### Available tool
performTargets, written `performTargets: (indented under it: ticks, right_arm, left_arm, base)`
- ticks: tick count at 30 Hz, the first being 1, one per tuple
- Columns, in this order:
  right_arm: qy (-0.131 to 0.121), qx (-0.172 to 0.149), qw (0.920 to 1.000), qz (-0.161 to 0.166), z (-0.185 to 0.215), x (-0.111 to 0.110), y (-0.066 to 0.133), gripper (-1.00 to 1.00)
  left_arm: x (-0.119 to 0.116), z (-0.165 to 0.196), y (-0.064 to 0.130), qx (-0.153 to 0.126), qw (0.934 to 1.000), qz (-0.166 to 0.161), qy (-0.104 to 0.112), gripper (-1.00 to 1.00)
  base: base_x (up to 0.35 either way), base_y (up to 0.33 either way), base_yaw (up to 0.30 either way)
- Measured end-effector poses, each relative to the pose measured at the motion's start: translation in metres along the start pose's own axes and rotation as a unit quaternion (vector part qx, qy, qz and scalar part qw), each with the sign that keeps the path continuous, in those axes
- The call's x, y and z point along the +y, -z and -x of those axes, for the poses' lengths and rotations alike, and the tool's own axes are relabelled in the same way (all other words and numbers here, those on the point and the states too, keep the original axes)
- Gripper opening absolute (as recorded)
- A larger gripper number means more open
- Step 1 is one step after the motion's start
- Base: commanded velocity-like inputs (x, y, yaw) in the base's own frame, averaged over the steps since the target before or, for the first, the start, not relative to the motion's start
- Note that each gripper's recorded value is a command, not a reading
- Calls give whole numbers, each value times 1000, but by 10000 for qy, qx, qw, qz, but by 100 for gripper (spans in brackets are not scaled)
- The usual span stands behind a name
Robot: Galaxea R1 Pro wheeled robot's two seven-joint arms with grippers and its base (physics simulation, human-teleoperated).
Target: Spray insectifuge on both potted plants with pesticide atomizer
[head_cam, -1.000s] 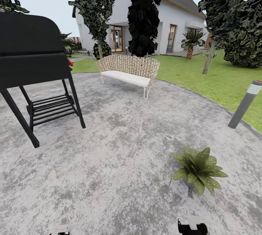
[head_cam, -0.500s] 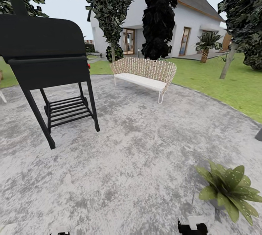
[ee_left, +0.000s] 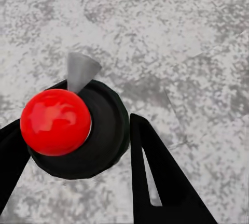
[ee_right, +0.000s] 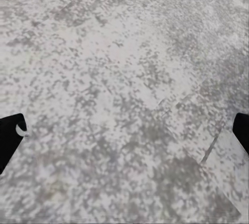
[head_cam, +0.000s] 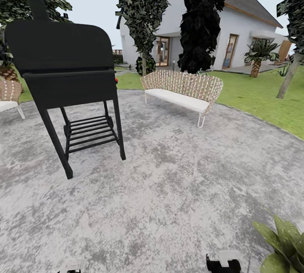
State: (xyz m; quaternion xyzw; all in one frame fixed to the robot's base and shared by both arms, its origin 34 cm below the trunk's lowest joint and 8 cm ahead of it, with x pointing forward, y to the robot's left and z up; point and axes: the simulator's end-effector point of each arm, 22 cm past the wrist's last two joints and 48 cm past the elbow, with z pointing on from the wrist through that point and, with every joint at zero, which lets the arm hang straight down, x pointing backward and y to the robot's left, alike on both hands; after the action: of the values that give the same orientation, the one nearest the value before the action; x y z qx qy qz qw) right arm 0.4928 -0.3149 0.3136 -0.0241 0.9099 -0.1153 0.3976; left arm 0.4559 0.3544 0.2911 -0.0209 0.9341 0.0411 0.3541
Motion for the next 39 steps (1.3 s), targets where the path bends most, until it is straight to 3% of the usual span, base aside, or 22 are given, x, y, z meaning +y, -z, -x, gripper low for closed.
performTargets:
  ticks: [14,32,39]
  right_arm:
    - [-18,-85,10000,-13,8,-1,1,100]
    - [-45,-193,9998,-34,19,-3,2,100]
    - [-45,-207,9998,-35,20,-4,2,100]
  left_arm:
    - [0,8,1,-86,10000,-8,3,-100]
    - [1,17,3,-189,9998,7,18,-100]
    - [2,19,3,-203,9998,16,26,-100]
  base:
    - [338,0,130]
    - [338,-86,-204]
    - [314,-174,-57]
